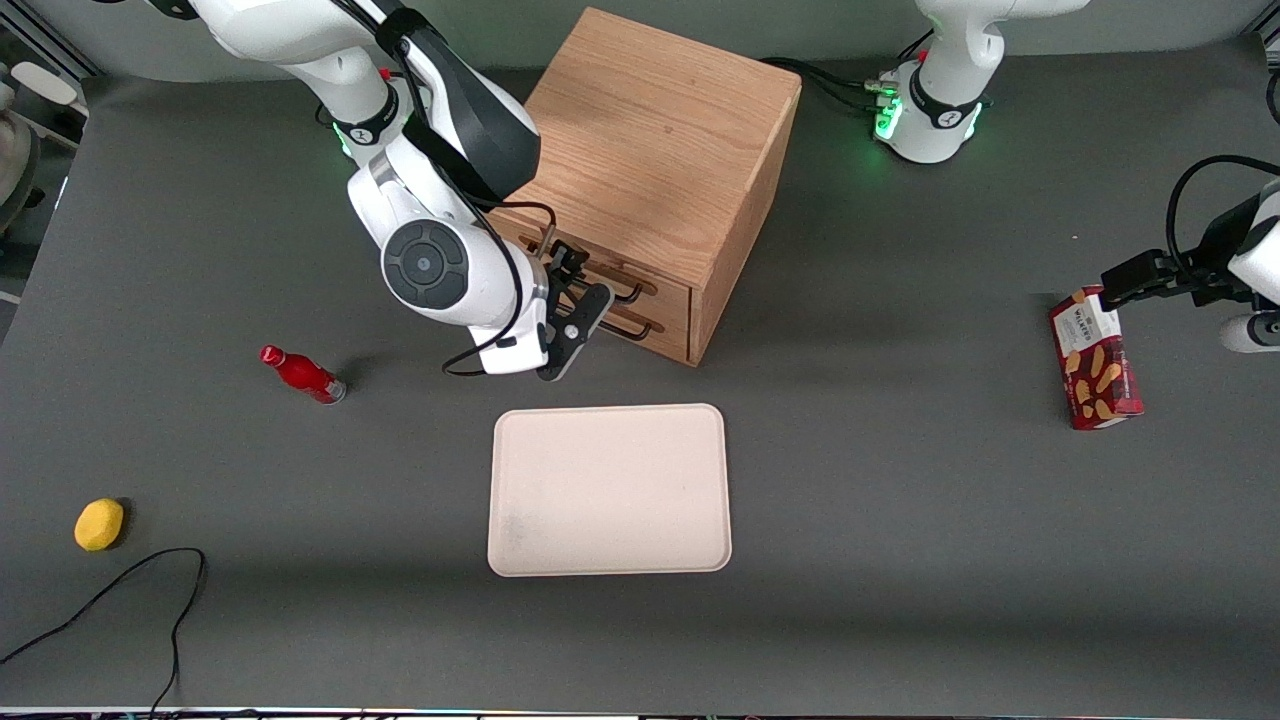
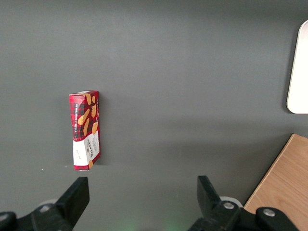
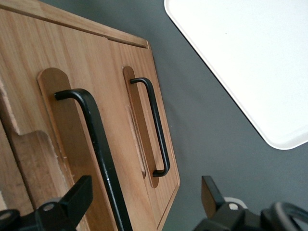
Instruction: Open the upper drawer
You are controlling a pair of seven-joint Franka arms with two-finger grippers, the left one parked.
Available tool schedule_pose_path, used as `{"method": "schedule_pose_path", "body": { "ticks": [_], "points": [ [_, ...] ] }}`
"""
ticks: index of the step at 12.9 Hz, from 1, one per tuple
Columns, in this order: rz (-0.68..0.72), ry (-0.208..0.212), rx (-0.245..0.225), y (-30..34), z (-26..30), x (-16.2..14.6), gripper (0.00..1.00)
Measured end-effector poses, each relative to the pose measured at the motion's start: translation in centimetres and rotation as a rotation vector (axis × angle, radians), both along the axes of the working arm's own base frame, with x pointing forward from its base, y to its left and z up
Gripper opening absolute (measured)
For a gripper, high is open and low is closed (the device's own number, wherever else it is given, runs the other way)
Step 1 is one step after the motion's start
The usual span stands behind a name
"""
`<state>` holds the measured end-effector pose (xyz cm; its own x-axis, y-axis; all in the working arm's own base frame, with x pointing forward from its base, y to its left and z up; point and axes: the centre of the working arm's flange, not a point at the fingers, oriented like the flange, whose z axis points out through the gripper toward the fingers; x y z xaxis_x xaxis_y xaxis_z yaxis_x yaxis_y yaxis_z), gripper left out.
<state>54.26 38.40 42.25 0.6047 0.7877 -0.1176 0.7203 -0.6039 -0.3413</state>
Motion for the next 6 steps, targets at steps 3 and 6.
{"method": "schedule_pose_path", "body": {
  "ticks": [3,6],
  "points": [
    [0.012,0.013,-0.004,0.2,-0.5,-0.2,1.00],
    [0.032,0.030,-0.012,1.0,-1.3,-0.9,1.00]
  ]
}}
